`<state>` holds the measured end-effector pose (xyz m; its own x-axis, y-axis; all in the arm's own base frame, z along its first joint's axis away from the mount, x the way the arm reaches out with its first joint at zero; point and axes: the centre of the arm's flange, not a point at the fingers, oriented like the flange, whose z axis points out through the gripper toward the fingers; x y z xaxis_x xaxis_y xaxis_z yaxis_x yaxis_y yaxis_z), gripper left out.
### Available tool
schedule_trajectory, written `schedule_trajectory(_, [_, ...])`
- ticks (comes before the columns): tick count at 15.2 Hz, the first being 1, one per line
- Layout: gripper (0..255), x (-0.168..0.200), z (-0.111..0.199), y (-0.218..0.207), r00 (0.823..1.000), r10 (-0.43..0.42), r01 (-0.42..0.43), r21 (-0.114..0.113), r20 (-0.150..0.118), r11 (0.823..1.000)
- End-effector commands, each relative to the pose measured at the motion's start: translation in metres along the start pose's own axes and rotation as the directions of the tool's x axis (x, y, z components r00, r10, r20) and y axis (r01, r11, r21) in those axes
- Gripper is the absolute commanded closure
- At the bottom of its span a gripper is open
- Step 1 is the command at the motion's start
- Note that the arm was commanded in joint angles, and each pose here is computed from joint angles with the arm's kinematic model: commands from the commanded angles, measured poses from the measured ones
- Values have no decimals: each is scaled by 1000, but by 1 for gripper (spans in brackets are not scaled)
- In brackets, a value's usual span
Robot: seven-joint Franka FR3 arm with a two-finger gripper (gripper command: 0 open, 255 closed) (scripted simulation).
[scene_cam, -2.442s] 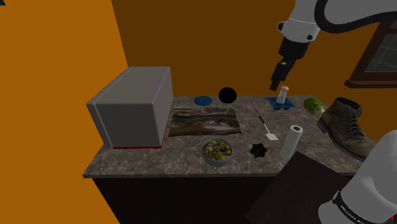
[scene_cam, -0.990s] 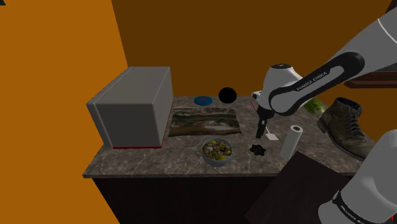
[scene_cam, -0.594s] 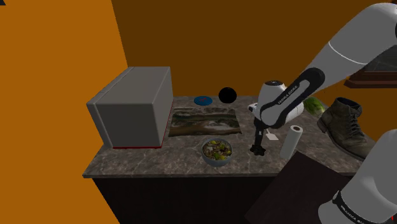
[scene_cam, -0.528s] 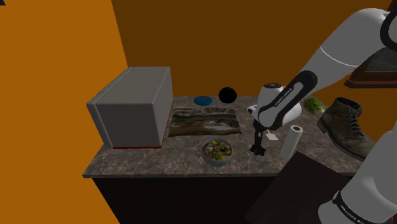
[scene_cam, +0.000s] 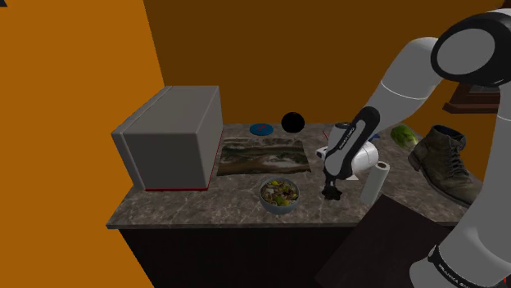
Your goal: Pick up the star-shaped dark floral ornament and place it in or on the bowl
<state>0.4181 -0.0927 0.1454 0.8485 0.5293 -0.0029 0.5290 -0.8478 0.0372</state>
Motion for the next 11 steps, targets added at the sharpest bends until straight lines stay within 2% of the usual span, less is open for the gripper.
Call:
schedule_trajectory(1, [0, 2, 10, 0, 1000, 0, 0, 0, 0, 1000])
schedule_trajectory(2, [0, 2, 18, 0, 1000, 0, 0, 0, 0, 1000])
schedule_trajectory(10, [0, 2, 18, 0, 1000, 0, 0, 0, 0, 1000])
schedule_trajectory(11, [255, 2, 18, 0, 1000, 0, 0, 0, 0, 1000])
